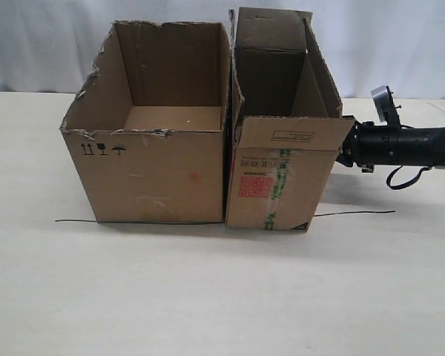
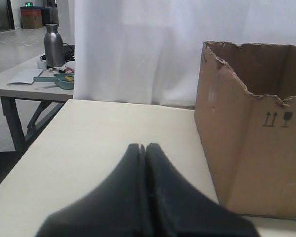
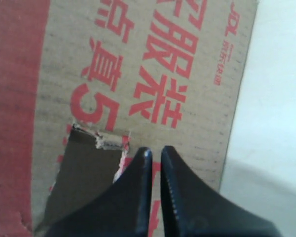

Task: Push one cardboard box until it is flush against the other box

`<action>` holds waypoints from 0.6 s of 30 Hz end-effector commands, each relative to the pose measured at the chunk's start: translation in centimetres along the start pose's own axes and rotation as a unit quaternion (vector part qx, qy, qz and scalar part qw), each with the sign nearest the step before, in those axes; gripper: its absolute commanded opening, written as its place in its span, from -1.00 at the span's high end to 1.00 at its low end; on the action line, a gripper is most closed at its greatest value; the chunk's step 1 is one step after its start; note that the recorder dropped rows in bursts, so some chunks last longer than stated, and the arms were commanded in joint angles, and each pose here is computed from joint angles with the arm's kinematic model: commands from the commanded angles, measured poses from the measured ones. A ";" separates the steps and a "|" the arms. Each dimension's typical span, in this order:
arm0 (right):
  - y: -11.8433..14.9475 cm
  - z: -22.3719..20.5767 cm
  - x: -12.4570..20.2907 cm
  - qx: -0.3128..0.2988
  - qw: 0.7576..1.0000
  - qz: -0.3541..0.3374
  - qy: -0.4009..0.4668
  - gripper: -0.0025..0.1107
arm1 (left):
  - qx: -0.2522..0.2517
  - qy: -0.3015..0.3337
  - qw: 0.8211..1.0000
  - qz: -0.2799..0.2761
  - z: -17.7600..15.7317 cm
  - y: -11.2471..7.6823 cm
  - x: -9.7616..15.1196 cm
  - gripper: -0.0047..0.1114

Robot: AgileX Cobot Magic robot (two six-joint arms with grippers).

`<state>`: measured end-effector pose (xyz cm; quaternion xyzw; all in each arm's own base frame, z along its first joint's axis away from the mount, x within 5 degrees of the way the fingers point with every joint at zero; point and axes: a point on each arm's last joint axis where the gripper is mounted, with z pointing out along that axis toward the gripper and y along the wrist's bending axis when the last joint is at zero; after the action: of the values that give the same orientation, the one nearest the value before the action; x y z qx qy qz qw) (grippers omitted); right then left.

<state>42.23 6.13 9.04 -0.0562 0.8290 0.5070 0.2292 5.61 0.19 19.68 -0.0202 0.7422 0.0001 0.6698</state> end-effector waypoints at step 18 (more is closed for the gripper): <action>1.6 -4.8 -2.4 -0.031 0.996 -0.047 -0.069 0.87 | 0.004 -0.001 1.000 -0.003 0.0 -0.1 0.1 0.92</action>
<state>42.77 4.27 10.78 -0.0632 0.8091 0.5148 0.2764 5.61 0.19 19.68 -0.0202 0.7422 0.0001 0.6698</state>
